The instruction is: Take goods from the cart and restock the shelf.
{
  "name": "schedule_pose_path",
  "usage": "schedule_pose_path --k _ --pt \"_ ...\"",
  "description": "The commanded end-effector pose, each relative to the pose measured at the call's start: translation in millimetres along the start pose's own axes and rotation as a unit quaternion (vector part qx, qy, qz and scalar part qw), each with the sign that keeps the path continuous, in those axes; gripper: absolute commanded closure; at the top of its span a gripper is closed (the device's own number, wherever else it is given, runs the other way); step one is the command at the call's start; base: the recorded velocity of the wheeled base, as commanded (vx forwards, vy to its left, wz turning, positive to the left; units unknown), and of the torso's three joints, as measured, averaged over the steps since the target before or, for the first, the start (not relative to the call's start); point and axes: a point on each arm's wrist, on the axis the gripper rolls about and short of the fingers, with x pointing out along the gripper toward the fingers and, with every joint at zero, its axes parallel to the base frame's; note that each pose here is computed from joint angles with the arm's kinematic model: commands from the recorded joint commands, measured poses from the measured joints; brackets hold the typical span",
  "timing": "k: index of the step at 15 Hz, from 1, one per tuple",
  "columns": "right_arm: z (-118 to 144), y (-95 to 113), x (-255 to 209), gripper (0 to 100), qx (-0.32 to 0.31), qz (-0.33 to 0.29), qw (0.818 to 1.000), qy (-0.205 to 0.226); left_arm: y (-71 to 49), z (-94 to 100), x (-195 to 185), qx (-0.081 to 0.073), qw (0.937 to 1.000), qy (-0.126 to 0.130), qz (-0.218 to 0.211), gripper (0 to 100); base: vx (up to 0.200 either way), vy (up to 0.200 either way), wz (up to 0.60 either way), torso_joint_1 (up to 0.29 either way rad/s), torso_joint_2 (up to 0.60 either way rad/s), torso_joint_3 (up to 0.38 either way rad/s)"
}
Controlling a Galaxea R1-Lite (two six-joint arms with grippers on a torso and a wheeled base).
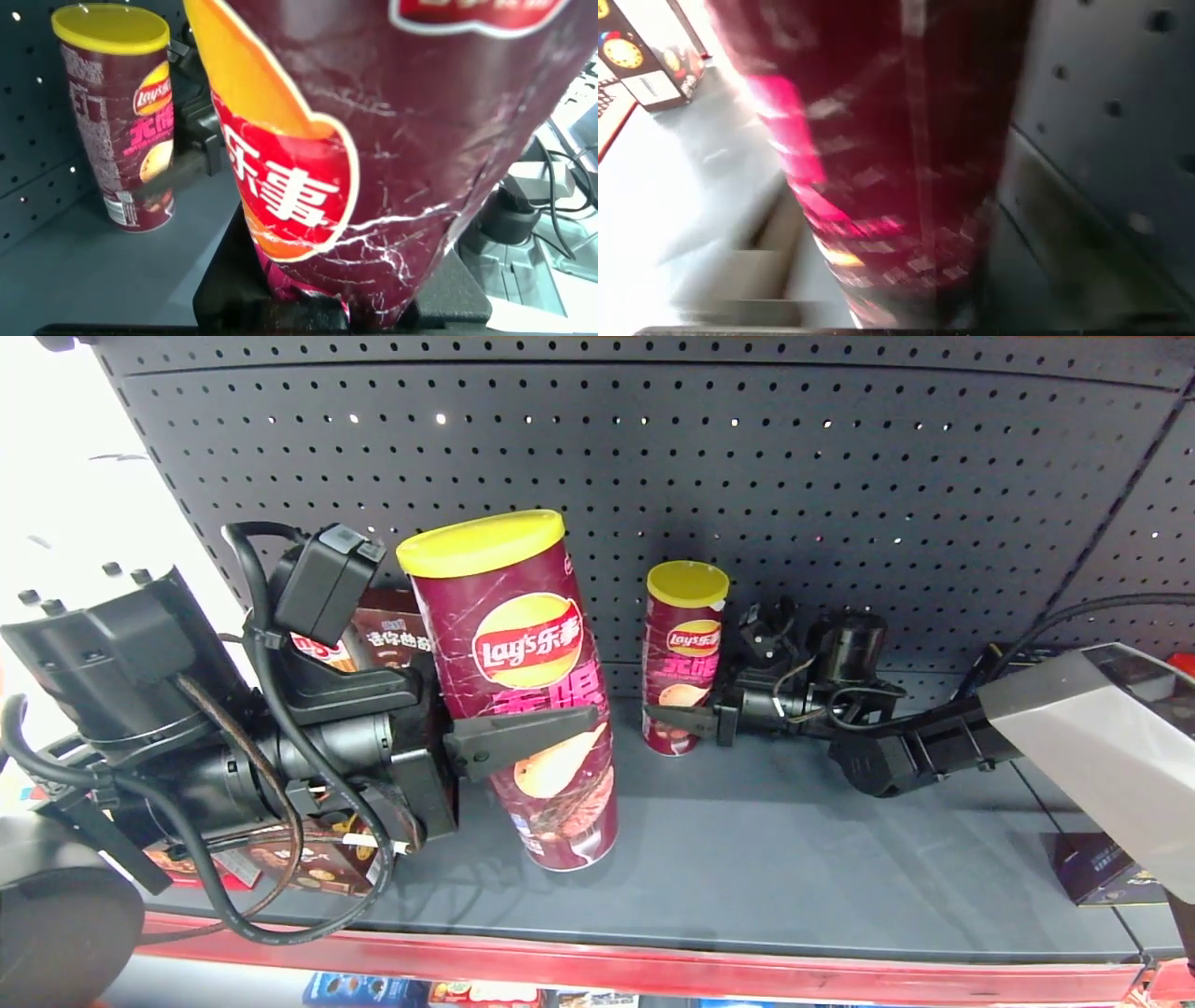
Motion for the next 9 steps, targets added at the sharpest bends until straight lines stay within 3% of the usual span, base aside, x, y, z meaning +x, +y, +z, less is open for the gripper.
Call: schedule_pose_path --k 1,5,9 --pt "0.5 2.5 2.4 100 0.005 0.002 1.0 -0.001 -0.1 -1.3 -0.2 -0.002 1.0 0.002 0.0 100 0.0 0.0 0.0 0.0 0.0 0.0" --pt "2.3 3.8 2.0 100 0.003 0.001 1.0 -0.002 0.0 -0.9 -0.1 -0.001 1.0 0.001 0.0 100 0.0 0.0 0.0 0.0 0.0 0.0" --pt "21.2 13.1 0.2 100 -0.007 -0.007 1.0 -0.01 -0.5 -0.7 -0.5 0.0 1.0 -0.001 0.001 100 0.0 0.0 0.0 0.0 0.0 0.0"
